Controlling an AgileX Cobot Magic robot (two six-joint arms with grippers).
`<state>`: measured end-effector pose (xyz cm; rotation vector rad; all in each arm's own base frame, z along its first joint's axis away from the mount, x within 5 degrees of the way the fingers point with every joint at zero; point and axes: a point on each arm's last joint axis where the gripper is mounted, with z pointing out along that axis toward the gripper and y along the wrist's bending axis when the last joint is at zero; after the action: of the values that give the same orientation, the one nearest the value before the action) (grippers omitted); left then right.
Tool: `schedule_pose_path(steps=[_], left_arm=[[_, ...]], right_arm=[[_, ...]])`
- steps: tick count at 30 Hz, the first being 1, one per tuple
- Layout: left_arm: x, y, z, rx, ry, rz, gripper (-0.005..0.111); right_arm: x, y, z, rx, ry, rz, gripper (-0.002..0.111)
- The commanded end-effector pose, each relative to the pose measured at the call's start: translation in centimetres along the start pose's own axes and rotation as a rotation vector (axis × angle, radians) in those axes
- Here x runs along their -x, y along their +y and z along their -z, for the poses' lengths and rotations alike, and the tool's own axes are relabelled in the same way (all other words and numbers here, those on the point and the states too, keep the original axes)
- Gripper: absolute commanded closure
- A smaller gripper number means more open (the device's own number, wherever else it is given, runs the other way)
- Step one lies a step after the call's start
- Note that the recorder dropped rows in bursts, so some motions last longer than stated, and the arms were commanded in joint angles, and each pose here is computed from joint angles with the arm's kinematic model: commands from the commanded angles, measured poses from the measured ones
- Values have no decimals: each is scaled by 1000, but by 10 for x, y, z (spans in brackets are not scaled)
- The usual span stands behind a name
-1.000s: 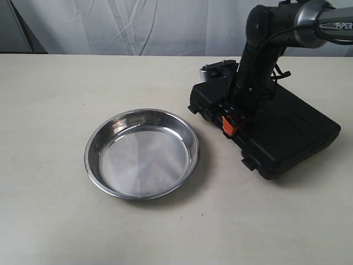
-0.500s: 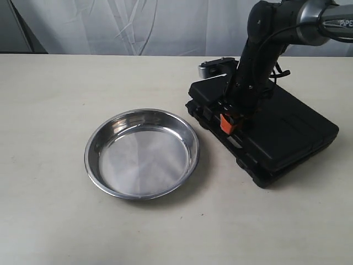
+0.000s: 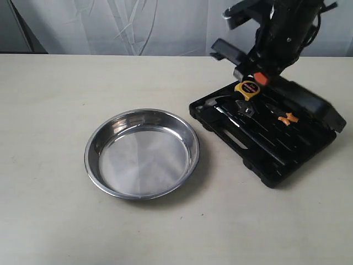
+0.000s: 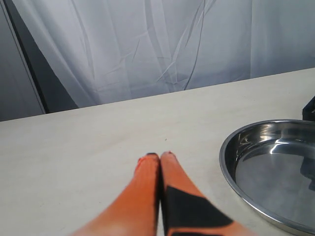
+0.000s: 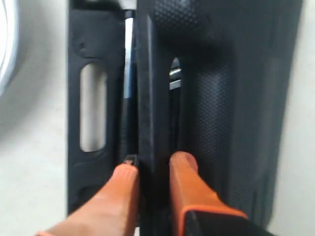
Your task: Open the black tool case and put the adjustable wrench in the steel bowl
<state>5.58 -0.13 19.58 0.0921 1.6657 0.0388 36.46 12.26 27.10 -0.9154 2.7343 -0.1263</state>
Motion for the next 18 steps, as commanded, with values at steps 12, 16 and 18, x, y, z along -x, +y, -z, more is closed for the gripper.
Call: schedule_pose_path(steps=[12,16,18], left_arm=[[1,0,0,-4,-5,4,106],[1,0,0,-4,-5,4,106],[1,0,0,-4,-5,4,106]], right_arm=[[-3,-52,38,-580,-60,27,109],[-2,-59,38,-661,-53,37,109],[-1,-60,35,-675,-46,51,109]])
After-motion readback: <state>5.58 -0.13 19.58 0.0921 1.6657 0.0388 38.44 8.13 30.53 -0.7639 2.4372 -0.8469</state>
